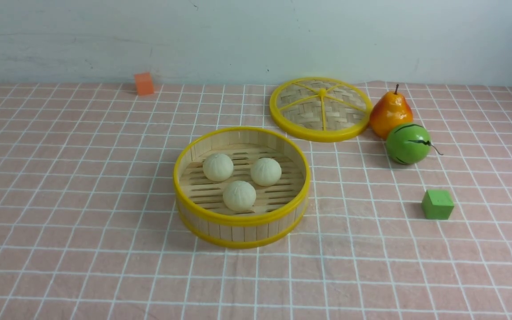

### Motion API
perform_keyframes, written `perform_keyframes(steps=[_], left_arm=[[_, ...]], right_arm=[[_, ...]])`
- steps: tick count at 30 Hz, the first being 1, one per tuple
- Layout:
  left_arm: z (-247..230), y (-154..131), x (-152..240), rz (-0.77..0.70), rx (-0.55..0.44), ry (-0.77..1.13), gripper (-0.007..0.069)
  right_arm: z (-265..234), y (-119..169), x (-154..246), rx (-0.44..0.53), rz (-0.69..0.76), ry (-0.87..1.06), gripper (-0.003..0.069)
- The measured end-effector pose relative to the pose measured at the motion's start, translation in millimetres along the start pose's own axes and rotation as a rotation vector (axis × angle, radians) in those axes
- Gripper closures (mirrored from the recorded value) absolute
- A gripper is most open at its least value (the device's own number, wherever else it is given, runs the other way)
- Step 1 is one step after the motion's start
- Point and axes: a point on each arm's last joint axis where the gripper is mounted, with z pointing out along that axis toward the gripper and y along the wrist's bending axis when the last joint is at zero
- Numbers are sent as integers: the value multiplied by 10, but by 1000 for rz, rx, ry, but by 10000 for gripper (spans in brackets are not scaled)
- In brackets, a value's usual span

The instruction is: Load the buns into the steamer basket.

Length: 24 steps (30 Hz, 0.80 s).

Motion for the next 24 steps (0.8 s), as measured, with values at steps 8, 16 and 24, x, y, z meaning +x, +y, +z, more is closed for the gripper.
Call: perform_keyframes(steps=[8, 16, 24], left_arm=[[0, 0, 0, 0, 0, 0, 632], [0, -2, 0, -5, 2, 0, 625], [0, -2, 0, -5, 2, 0, 620]], right_arm=[[0, 0, 0, 0, 0, 0, 533], [0, 0, 0, 0, 0, 0, 524], [0, 0, 0, 0, 0, 0, 522]])
